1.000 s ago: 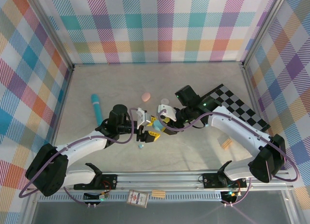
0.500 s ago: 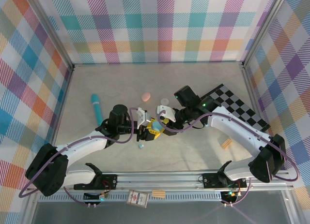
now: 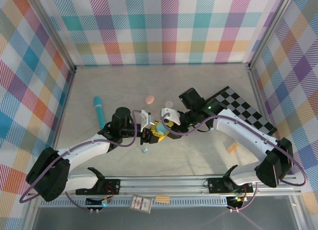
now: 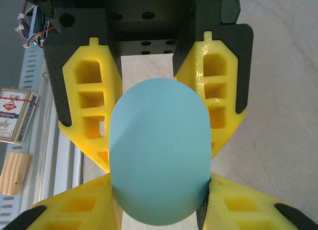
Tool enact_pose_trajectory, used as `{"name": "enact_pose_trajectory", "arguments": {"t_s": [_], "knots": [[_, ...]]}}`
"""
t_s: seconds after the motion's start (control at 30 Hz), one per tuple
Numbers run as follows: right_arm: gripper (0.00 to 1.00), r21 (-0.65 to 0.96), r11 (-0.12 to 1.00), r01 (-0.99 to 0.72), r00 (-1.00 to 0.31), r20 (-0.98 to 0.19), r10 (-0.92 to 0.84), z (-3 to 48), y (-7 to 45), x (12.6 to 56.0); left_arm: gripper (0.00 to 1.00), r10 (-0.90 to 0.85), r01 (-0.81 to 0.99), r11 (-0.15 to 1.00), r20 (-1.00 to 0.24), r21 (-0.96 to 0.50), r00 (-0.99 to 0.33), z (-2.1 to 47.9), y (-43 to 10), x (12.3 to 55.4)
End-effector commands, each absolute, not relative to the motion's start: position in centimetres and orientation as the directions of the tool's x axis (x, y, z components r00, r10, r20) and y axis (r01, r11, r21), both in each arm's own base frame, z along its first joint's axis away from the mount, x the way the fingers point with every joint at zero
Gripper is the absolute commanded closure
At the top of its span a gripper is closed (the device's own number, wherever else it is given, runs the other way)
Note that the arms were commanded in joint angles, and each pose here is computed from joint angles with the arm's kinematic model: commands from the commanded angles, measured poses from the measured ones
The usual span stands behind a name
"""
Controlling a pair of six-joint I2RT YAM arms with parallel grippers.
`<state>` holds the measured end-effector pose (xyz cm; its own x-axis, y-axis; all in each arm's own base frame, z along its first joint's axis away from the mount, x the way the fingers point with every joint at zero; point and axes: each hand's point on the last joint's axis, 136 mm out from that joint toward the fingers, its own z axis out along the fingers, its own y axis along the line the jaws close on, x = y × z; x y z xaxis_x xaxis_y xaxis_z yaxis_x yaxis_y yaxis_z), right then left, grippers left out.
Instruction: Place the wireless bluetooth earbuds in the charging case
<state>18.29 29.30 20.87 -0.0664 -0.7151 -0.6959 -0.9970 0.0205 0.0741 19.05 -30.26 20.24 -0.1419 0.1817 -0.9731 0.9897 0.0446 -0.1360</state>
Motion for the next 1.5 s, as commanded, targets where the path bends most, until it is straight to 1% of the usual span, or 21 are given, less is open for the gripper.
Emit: {"name": "enact_pose_trajectory", "arguments": {"t_s": [0.0, 0.27, 0.4, 0.57, 0.8, 1.17, 1.27, 1.47], "knots": [[0.6, 0.056, -0.005, -0.998, -0.037, -0.71, -0.703, 21.4, 29.8, 18.4, 0.66, 0.138, 0.996, -0.023, -0.987, -0.09, -0.086, 21.9, -30.7, 18.2], [0.46, 0.023, 0.01, -1.0, -0.023, -0.717, -0.697, 21.8, 29.4, 18.4, 0.67, 0.144, 0.997, -0.015, -0.987, -0.08, -0.077, 21.6, -30.5, 18.1], [0.45, 0.017, 0.046, -0.999, -0.044, -0.739, -0.673, 22.5, 29.6, 18.8, 0.67, 0.153, 0.998, -0.019, -0.986, -0.067, -0.064, 21.3, -30.4, 18.0], [0.45, 0.008, 0.117, -0.993, -0.087, -0.722, -0.686, 22.4, 29.4, 20.1, 0.67, 0.154, 0.998, -0.026, -0.987, -0.057, -0.053, 21.3, -30.3, 17.7], [0.45, 0.008, 0.177, -0.984, -0.126, -0.737, -0.664, 23.6, 29.0, 20.8, 0.67, 0.16, 0.999, -0.018, -0.986, -0.047, -0.043, 21.1, -30.2, 17.7], [0.45, 0.023, 0.196, -0.98, -0.145, -0.759, -0.635, 24.5, 28.6, 20.8, 0.67, 0.159, 0.999, -0.015, -0.986, -0.045, -0.042, 21.1, -30.1, 17.7], [0.43, 0.02, 0.213, -0.977, -0.153, -0.761, -0.631, 24.6, 28.5, 21.2, 0.67, 0.159, 0.999, -0.016, -0.986, -0.043, -0.04, 21.1, -30.1, 17.7], [0.36, -0.004, 0.293, -0.956, -0.182, -0.775, -0.606, 25.5, 28.1, 22.7, 0.67, 0.156, 0.999, -0.016, -0.987, -0.038, -0.035, 21.3, -30.1, 17.6]]}}
